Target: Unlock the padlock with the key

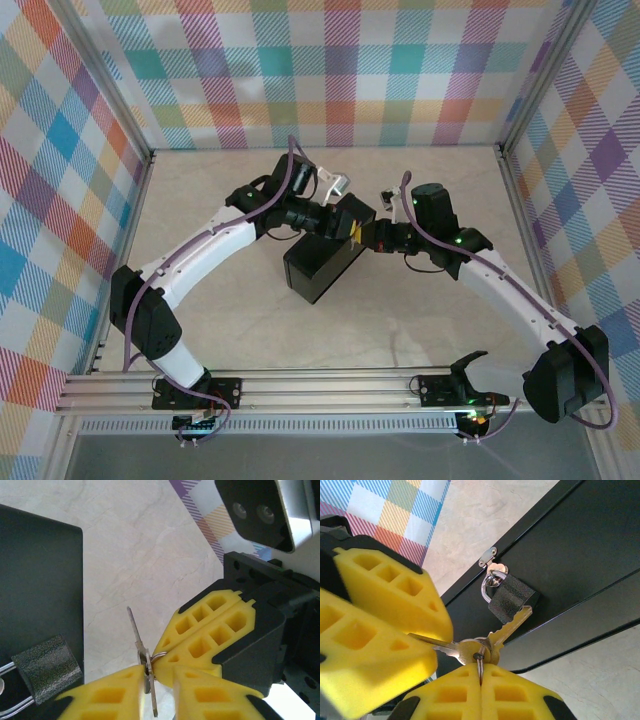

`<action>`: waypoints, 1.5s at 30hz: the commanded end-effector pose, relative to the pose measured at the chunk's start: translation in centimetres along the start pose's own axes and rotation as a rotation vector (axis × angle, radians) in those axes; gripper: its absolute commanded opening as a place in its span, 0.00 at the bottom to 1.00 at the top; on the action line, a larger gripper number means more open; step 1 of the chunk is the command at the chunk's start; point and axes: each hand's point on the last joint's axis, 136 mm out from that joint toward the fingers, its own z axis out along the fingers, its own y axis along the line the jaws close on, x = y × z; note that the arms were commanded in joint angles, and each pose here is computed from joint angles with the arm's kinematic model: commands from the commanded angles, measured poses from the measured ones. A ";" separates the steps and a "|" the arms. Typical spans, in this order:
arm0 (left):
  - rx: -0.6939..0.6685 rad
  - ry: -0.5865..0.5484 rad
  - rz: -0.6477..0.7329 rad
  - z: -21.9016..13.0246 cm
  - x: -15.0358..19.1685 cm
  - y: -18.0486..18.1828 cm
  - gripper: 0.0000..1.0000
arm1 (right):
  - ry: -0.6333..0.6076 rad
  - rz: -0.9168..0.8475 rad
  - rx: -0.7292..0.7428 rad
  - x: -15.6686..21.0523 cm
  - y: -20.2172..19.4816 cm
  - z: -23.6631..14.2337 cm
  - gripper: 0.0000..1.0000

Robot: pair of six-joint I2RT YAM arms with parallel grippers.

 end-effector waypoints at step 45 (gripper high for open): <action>0.299 0.069 0.227 -1.3 1.5 -3.9 0.00 | 0.019 -0.097 -0.372 1.5 2.9 -4.2 0.33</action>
